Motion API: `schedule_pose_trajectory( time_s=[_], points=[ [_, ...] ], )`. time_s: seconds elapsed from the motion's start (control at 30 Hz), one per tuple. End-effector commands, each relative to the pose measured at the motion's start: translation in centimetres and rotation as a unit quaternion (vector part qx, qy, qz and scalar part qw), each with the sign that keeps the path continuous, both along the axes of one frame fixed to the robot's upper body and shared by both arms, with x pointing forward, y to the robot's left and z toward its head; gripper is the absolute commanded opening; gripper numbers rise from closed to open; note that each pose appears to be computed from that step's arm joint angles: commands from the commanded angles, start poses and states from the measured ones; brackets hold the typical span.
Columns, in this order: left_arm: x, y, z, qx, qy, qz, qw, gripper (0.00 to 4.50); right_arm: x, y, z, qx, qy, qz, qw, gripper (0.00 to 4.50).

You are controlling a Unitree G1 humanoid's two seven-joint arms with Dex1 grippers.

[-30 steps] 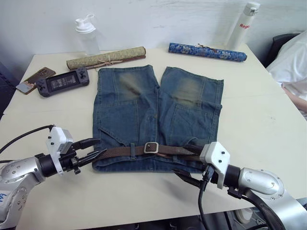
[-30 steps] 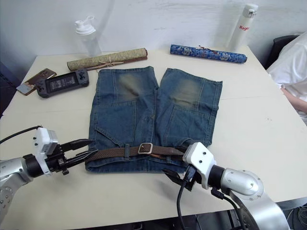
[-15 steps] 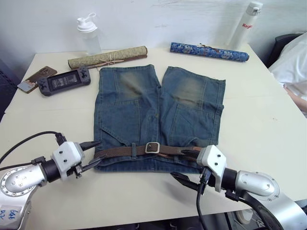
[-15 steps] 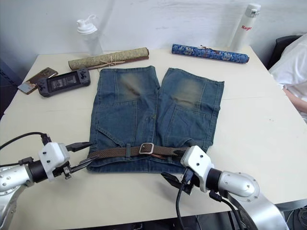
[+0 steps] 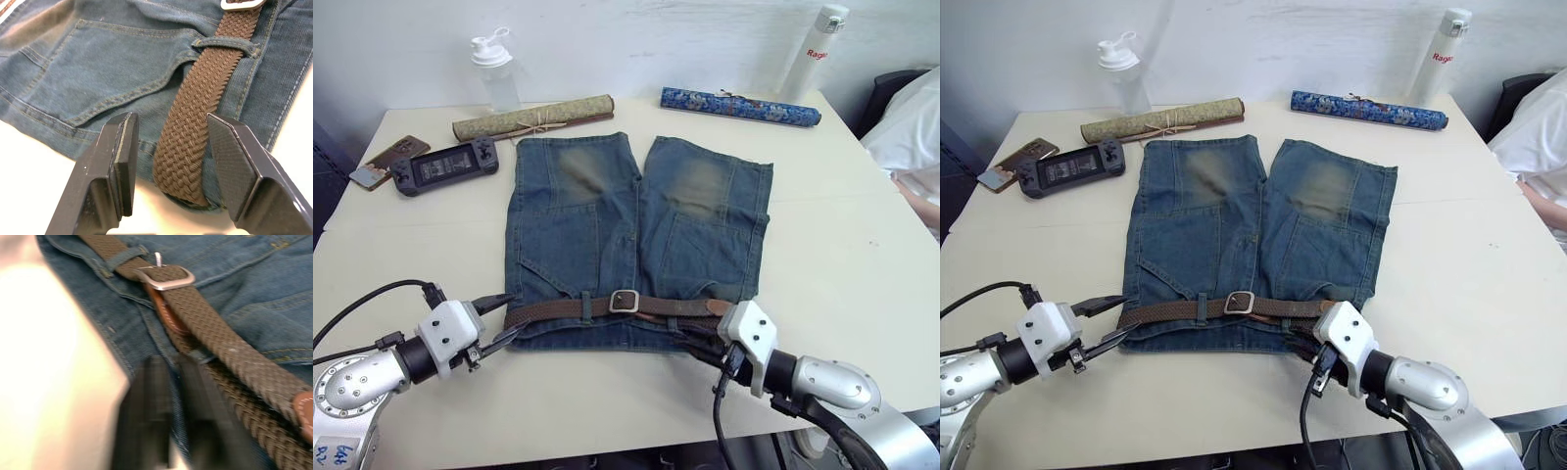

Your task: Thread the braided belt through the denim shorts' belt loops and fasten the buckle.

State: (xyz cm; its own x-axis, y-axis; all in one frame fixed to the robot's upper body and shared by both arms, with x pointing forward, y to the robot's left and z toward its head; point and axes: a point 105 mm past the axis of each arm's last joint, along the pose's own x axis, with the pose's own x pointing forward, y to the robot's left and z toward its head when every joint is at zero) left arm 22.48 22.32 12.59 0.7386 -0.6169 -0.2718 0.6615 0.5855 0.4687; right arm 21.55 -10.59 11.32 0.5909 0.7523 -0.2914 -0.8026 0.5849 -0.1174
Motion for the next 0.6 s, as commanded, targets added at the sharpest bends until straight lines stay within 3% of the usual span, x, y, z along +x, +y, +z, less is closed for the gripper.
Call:
schedule_pose_trajectory(
  time_s=[0.03,0.17,0.3,0.6],
  points=[
    [-0.2,-0.5,1.4,0.001,-0.029,-0.011,1.0,2.46,1.0,-0.9,-0.7,-0.034,-0.011,-0.032,0.999,0.04],
    [-0.3,-0.4,1.5,0.004,-0.031,-0.011,0.999,2.46,1.6,-1.2,-2.1,-0.051,0.001,-0.051,0.997,0.04],
    [-0.6,-0.3,1.8,0.048,-0.064,-0.022,0.997,2.46,1.2,-0.7,-4.0,-0.071,0.038,-0.046,0.996,0.04],
    [-1.3,-0.4,1.8,0.03,-0.068,-0.019,0.997,2.46,0.7,0.0,-5.0,-0.084,0.086,-0.051,0.992,0.04]
  ],
)
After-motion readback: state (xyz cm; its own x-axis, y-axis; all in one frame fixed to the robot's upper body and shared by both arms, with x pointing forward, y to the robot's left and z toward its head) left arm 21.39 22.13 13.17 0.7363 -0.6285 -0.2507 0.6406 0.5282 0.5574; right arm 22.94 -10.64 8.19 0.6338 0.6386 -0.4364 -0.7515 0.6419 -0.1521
